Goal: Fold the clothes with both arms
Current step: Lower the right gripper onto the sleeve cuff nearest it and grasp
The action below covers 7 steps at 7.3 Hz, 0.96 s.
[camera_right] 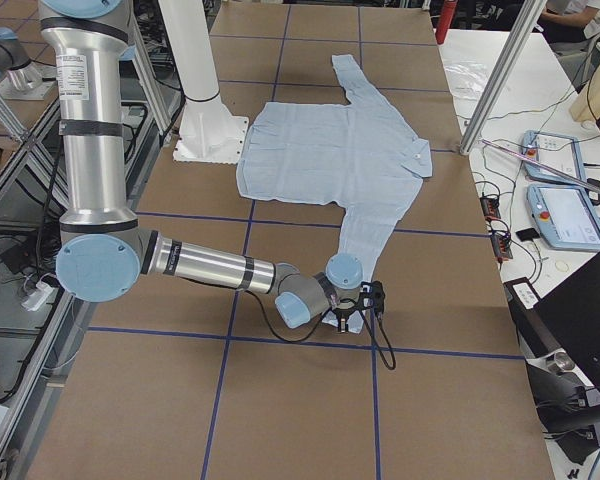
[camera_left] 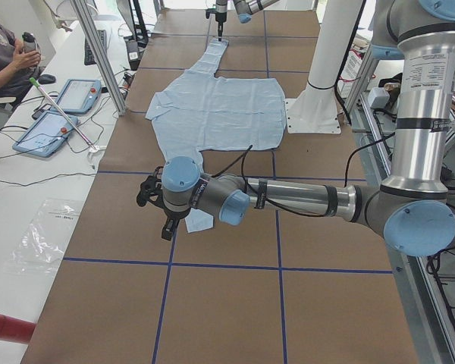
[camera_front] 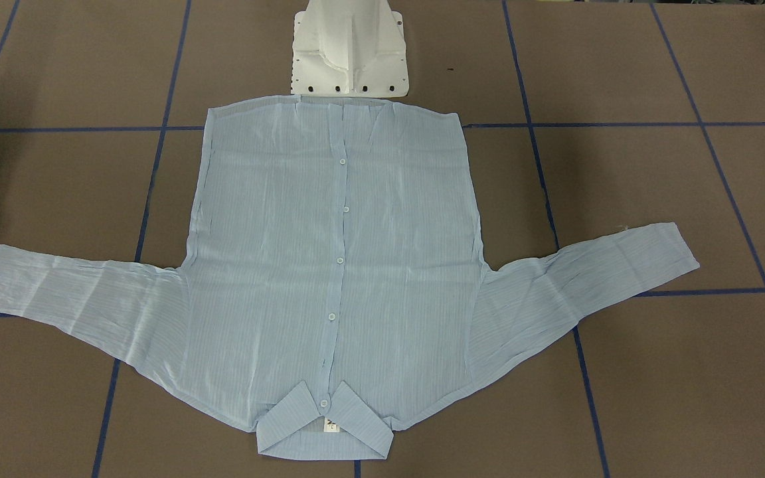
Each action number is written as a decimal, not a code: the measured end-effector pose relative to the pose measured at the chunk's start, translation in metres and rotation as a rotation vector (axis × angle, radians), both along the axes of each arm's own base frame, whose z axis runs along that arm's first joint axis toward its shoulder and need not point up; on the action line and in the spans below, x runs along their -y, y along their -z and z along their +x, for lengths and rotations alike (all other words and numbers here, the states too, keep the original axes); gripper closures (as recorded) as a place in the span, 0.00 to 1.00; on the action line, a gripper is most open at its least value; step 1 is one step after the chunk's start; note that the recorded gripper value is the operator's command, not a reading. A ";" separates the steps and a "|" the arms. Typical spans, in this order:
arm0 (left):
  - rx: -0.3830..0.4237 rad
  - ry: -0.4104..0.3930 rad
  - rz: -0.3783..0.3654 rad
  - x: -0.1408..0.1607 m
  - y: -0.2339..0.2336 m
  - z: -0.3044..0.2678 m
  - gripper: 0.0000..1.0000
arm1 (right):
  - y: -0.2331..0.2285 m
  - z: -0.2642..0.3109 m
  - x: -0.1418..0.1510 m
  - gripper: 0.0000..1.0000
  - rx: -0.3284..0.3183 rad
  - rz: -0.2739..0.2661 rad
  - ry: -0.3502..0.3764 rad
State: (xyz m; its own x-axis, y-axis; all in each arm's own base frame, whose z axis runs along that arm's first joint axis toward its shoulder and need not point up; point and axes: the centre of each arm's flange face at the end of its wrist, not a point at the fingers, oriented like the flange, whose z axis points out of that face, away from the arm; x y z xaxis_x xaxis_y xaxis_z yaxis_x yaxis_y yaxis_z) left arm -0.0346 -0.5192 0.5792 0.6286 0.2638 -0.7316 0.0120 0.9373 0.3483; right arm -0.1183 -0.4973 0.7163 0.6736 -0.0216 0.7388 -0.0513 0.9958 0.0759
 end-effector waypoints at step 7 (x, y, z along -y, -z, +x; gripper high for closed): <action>-0.001 0.000 0.000 0.000 0.000 0.000 0.01 | -0.006 -0.006 -0.004 0.90 -0.006 -0.013 0.014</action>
State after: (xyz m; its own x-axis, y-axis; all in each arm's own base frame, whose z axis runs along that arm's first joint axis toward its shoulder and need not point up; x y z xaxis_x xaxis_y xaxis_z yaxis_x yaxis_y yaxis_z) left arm -0.0346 -0.5192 0.5790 0.6283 0.2637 -0.7319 0.0122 0.9373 0.3482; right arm -0.1245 -0.4930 0.7218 0.6776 -0.0212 0.7351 -0.0370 0.9973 0.0628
